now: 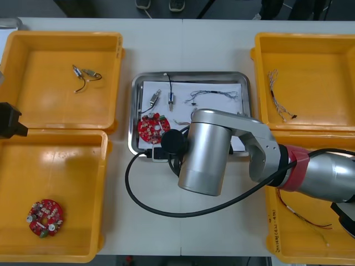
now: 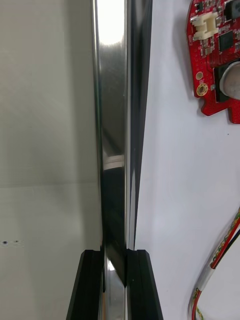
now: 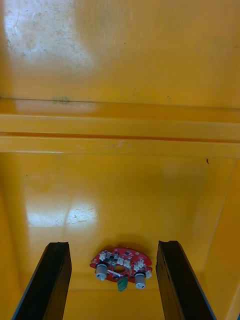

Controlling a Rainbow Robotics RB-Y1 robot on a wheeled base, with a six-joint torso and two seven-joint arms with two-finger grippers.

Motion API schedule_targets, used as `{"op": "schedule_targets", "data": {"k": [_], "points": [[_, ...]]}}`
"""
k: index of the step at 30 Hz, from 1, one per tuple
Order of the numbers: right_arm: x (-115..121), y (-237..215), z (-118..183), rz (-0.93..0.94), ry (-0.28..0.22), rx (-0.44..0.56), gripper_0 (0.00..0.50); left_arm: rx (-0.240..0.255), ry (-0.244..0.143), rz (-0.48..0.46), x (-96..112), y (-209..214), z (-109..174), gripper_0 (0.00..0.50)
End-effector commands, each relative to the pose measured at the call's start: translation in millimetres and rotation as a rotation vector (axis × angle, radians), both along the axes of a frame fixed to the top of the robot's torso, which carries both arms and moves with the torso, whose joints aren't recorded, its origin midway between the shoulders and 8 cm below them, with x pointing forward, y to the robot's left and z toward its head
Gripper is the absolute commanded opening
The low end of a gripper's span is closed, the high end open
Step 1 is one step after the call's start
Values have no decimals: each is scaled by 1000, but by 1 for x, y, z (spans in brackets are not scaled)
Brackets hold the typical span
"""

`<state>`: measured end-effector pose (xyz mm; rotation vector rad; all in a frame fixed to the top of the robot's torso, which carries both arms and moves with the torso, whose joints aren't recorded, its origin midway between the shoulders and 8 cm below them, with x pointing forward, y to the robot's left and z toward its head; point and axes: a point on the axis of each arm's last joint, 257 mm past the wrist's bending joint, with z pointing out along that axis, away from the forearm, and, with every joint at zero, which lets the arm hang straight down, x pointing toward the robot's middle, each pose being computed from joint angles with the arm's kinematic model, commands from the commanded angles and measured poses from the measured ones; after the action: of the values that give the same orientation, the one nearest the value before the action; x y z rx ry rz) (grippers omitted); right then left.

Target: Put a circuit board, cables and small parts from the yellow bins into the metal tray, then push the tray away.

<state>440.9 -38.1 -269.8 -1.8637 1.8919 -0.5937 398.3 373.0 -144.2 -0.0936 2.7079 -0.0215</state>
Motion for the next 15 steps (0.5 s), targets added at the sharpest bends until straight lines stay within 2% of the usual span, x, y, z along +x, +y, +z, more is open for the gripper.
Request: {"op": "schedule_targets", "data": {"k": [1, 15], "points": [[6, 28, 16, 20, -29, 24, 0, 70, -13, -43, -5, 18, 13, 500], [19, 37, 29, 36, -70, -8, 0, 70, -13, -43, -5, 18, 13, 500]]}}
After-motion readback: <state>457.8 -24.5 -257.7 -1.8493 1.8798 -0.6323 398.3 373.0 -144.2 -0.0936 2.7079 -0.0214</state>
